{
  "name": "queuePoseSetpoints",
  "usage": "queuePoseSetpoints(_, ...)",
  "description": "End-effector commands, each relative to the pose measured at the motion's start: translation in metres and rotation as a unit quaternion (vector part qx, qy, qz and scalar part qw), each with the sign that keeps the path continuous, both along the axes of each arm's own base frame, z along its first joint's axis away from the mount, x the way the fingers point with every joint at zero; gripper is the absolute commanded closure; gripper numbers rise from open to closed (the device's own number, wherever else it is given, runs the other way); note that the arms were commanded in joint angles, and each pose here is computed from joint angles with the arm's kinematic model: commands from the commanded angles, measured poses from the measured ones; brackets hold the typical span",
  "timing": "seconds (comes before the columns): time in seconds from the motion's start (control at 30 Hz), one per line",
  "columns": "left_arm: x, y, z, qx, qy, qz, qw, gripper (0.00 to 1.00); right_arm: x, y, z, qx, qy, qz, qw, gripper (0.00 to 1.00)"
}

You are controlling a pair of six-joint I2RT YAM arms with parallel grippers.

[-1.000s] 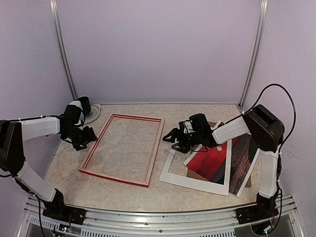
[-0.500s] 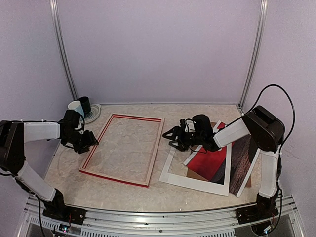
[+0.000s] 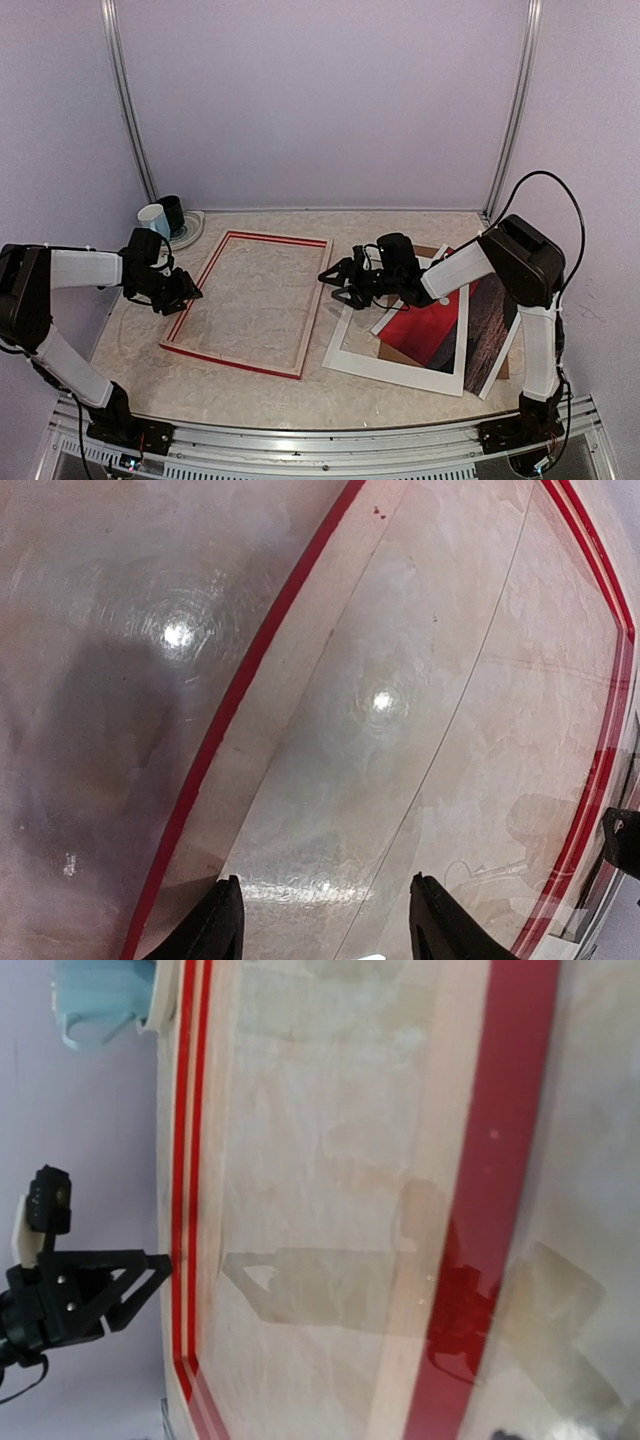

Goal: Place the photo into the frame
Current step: Pick up the glass panel from the frame body.

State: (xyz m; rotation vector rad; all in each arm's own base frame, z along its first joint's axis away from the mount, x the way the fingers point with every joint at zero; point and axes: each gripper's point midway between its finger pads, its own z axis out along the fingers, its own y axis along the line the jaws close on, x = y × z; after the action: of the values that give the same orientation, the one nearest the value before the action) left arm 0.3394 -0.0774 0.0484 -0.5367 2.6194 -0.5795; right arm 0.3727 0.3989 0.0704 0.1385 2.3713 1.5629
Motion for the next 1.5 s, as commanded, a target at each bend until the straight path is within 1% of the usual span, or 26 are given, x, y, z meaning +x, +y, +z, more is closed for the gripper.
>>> queuePoseSetpoints(0.0, 0.001, -0.004, 0.001, -0.012, -0.01, -0.014, 1.0, 0.45, -0.003, 0.007, -0.009, -0.015, 0.019, 0.004, 1.0, 0.28)
queuePoseSetpoints(0.27, 0.001, -0.008, 0.0, -0.023, -0.01, -0.019, 1.0, 0.51, 0.0, 0.009, -0.02, -0.04, 0.037, -0.003, 0.999, 0.27)
queuePoseSetpoints(0.47, 0.0, -0.011, -0.002, -0.032, -0.009, -0.024, 0.999, 0.53, 0.002, 0.01, -0.025, -0.034, 0.044, -0.01, 0.998, 0.31)
queuePoseSetpoints(0.7, -0.003, -0.013, -0.008, -0.035, 0.002, -0.028, 0.999, 0.55, 0.005, 0.016, -0.03, -0.027, 0.05, -0.01, 0.998, 0.32)
queuePoseSetpoints(0.93, -0.007, -0.012, -0.016, -0.024, 0.018, -0.03, 0.999, 0.55, 0.007, 0.024, -0.029, -0.024, 0.05, -0.003, 0.998, 0.32)
queuePoseSetpoints(1.0, -0.008, -0.014, -0.019, -0.023, 0.022, -0.032, 0.999, 0.55, 0.008, 0.026, -0.028, -0.023, 0.05, -0.003, 0.998, 0.35)
queuePoseSetpoints(1.17, -0.009, -0.017, -0.021, -0.023, 0.026, -0.038, 0.999, 0.55, 0.008, 0.029, -0.03, -0.019, 0.054, 0.0, 0.998, 0.36)
queuePoseSetpoints(1.3, -0.01, -0.018, -0.021, -0.023, 0.026, -0.04, 0.999, 0.56, 0.006, 0.032, -0.029, -0.013, 0.055, 0.002, 0.998, 0.39)
queuePoseSetpoints(1.47, -0.009, -0.019, -0.02, -0.023, 0.024, -0.041, 0.999, 0.55, 0.006, 0.033, -0.027, -0.01, 0.053, 0.001, 0.999, 0.47)
